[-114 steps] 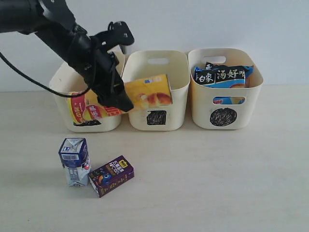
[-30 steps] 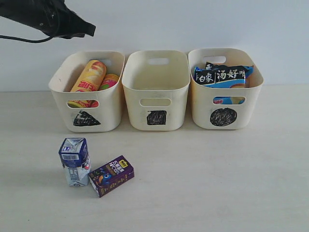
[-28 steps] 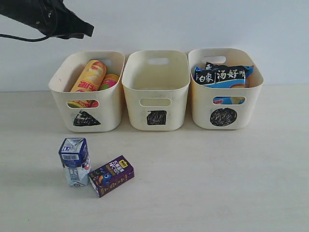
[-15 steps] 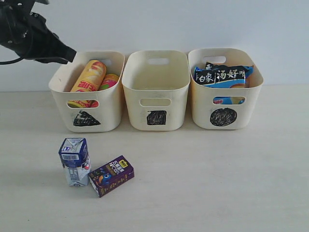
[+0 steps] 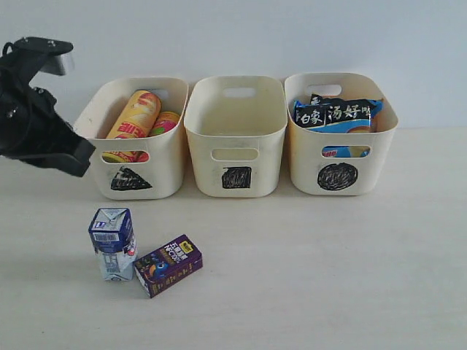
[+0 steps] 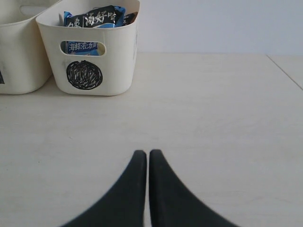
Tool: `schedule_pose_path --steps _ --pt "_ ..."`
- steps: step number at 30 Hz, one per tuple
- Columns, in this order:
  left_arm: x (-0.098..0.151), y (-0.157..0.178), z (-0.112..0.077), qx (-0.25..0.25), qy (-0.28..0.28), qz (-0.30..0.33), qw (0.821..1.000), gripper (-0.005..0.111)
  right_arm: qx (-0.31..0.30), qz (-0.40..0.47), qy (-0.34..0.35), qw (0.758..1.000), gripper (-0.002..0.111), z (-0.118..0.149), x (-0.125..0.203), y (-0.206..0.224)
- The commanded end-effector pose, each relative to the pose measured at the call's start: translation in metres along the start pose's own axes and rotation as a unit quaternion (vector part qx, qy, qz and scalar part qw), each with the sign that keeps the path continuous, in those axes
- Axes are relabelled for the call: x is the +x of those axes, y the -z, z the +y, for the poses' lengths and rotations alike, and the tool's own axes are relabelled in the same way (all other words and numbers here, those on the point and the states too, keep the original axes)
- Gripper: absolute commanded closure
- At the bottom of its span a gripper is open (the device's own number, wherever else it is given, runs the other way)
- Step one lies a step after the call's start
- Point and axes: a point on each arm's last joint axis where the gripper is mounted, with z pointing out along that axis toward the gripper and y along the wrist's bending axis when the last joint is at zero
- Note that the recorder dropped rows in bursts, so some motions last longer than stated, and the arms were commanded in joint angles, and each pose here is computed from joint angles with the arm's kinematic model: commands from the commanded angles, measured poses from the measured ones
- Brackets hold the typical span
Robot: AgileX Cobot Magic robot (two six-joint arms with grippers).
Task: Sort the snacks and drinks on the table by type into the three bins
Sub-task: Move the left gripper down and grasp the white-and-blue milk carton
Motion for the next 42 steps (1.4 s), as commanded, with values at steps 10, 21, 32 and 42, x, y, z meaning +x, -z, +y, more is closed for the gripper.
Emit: schedule_pose_path --steps 10,21,32,42 --pt "0.016 -0.014 -0.018 0.02 0.017 0.041 0.999 0.102 0.003 -0.003 0.004 1.0 0.108 0.0 0.001 0.0" --pt "0.006 -0.026 -0.031 -0.056 -0.002 0.083 0.995 0.093 0.003 -0.003 0.004 1.0 0.108 0.0 0.001 0.0" --pt "0.007 -0.048 -0.033 -0.03 0.032 0.102 0.994 0.001 0.003 -0.003 0.004 1.0 0.108 0.0 0.001 0.0" --pt "0.006 -0.089 -0.027 -0.041 0.067 0.1 0.992 0.023 0.003 -0.003 0.004 1.0 0.108 0.0 0.001 0.0"
